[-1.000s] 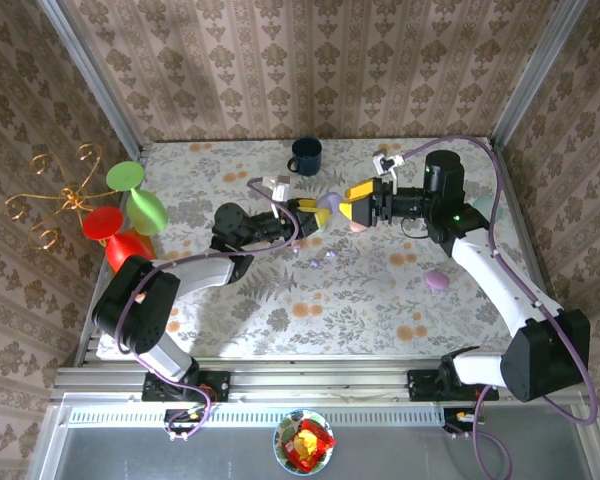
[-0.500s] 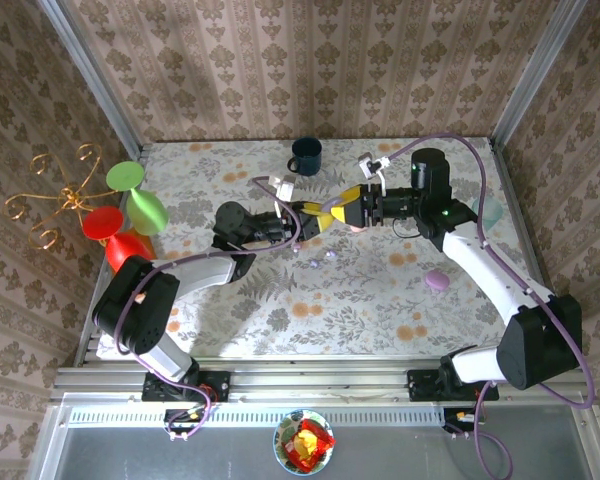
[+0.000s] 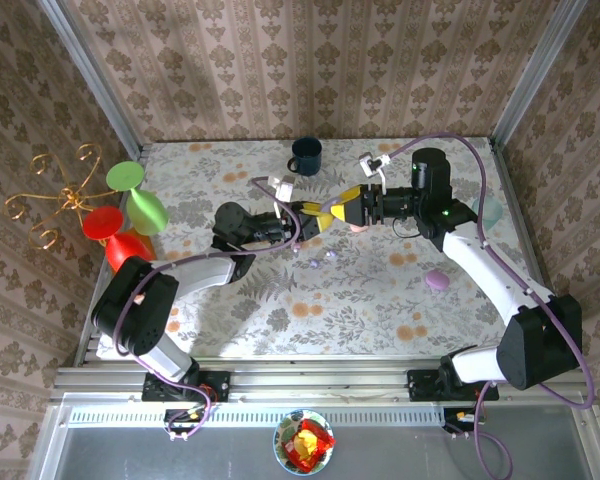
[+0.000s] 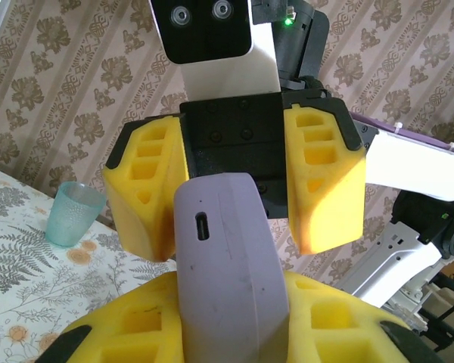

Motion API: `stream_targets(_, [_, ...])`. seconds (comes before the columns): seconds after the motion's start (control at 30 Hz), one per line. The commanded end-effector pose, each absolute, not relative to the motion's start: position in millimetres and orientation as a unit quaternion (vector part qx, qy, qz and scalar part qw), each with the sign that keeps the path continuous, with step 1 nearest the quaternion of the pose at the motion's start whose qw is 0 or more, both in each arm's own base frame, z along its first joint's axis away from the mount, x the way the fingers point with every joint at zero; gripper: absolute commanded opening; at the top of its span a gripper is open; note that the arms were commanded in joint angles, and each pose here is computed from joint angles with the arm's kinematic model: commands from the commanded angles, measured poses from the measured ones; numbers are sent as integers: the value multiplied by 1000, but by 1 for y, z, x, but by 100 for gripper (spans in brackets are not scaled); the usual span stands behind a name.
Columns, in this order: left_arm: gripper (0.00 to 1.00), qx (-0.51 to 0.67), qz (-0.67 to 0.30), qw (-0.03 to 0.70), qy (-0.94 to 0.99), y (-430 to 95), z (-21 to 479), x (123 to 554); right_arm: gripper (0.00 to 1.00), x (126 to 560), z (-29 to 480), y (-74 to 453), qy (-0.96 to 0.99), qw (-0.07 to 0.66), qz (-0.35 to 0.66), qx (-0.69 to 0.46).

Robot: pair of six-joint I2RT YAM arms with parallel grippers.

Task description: Insert the wireless bluetooth earbuds into the charging case

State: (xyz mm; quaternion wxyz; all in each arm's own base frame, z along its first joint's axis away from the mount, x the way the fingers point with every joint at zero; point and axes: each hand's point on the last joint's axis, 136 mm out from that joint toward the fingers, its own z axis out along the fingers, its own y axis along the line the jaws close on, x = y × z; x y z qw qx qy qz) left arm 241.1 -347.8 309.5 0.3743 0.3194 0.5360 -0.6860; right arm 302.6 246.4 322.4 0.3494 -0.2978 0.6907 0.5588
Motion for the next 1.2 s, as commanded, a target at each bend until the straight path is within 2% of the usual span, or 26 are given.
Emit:
stream_targets(0.0, [16, 328, -680, 406, 515, -339, 325, 238, 52, 302, 329, 242, 685, 366, 557, -294])
stream_targets(0.17, [16, 325, -678, 410, 516, -338, 324, 240, 46, 304, 327, 240, 688, 366, 556, -288])
stream_targets(0.37, [18, 323, -675, 414, 519, -338, 322, 243, 26, 305, 329, 243, 680, 358, 571, -289])
stream_targets(0.43, [28, 320, -670, 422, 520, -338, 320, 245, 22, 307, 332, 242, 680, 362, 572, -282])
stream_targets(0.5, [45, 314, -658, 445, 520, -336, 319, 250, 17, 312, 333, 242, 687, 362, 572, -262])
stream_targets(0.6, [70, 304, -627, 496, 517, -331, 319, 261, 17, 330, 333, 236, 714, 358, 568, -197])
stream_targets(0.67, [81, 304, -597, 536, 514, -327, 317, 267, 14, 343, 332, 232, 731, 345, 573, -138])
stream_targets(0.7, [83, 305, -583, 552, 512, -326, 315, 269, 14, 348, 331, 230, 735, 337, 578, -112])
stream_targets(0.8, [87, 325, -534, 596, 503, -324, 308, 273, 14, 357, 328, 229, 739, 300, 602, -47])
stream_targets(0.97, [88, 358, -440, 664, 487, -323, 295, 284, 12, 359, 317, 231, 738, 244, 629, 11])
stream_targets(1.17, [90, 399, -376, 699, 459, -326, 289, 286, 7, 350, 313, 235, 730, 181, 657, 49])
